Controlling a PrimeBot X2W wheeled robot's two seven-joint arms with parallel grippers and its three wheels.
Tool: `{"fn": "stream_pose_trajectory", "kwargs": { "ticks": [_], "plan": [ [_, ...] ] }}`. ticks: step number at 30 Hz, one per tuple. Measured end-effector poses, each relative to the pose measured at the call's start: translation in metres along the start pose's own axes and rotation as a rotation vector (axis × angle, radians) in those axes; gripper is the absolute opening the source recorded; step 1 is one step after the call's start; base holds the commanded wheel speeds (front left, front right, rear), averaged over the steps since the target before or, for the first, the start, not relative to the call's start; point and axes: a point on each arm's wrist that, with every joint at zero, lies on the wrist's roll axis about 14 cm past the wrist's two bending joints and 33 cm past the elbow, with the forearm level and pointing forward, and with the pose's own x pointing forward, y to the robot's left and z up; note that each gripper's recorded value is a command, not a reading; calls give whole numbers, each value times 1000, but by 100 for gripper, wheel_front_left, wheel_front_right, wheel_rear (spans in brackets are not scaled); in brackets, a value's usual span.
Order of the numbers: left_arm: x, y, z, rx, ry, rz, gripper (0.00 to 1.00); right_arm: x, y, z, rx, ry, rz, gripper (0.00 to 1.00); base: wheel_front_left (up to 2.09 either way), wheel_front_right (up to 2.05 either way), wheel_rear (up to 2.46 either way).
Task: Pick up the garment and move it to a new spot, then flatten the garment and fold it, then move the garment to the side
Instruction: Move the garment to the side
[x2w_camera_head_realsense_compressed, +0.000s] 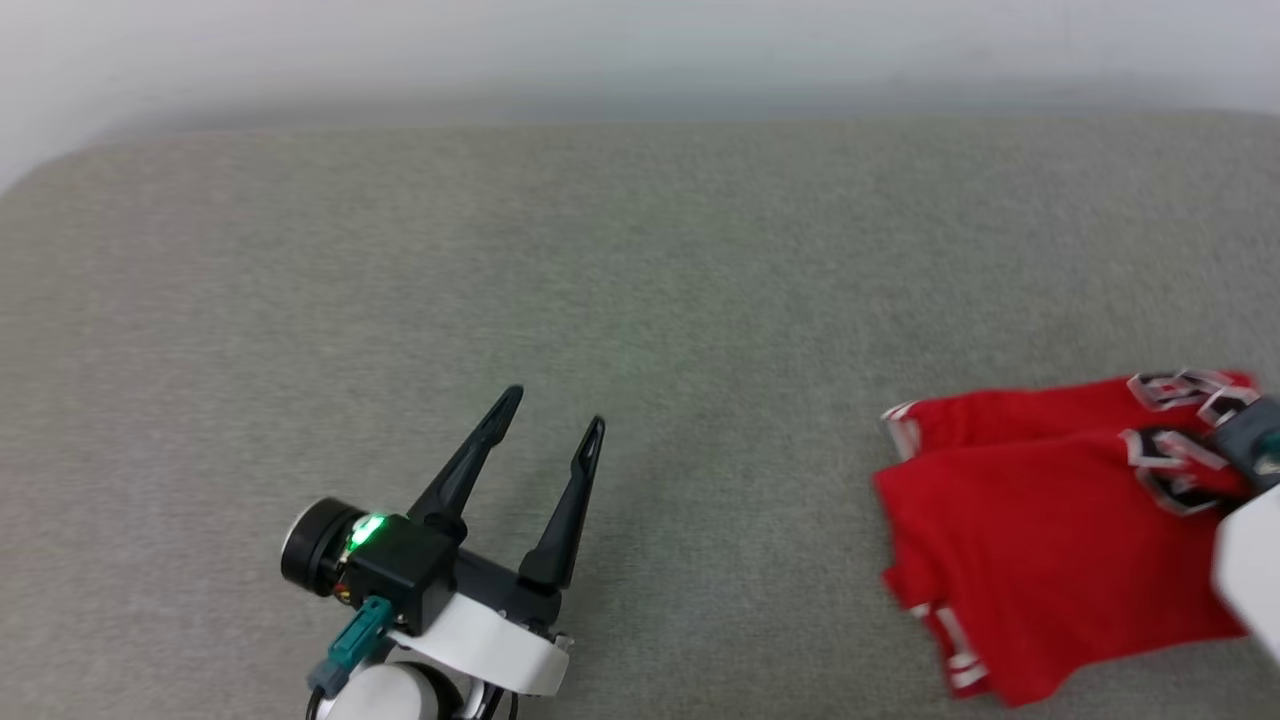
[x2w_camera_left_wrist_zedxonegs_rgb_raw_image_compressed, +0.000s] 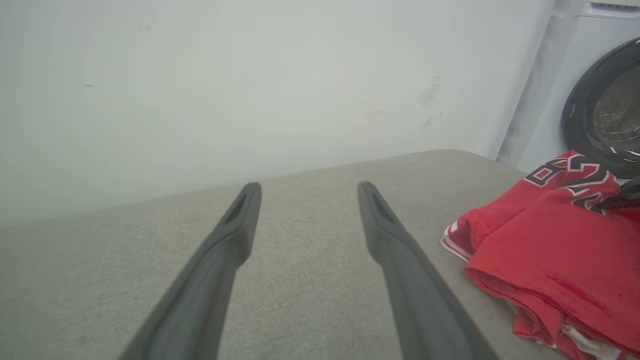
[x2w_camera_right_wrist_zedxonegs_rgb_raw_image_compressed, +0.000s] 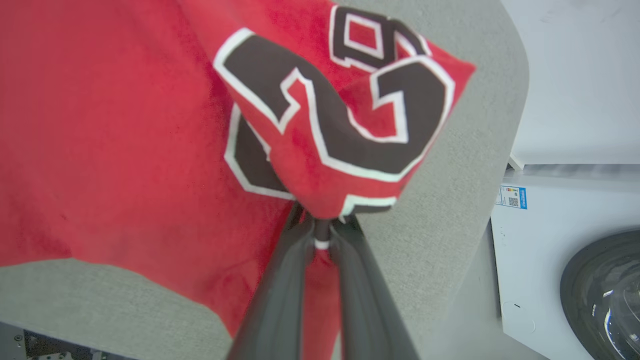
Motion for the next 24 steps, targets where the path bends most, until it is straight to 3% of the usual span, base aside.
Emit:
{"fn": "stream_pose_trajectory", "kwargs": {
  "ticks": [8, 17, 24],
  "plan": [
    [46, -38, -21, -29, 1, -192, 100, 6, -88, -47, -10, 89, -194, 0, 0, 0, 0],
    [96, -59, -48, -51, -28, -343, 100, 18, -164, -107, 68, 198, -390, 0, 0, 0, 0],
    [125, -60, -60, -58, -50, -389, 100, 31, -199, -137, 138, 242, -514, 0, 0, 0, 0]
  ]
}}
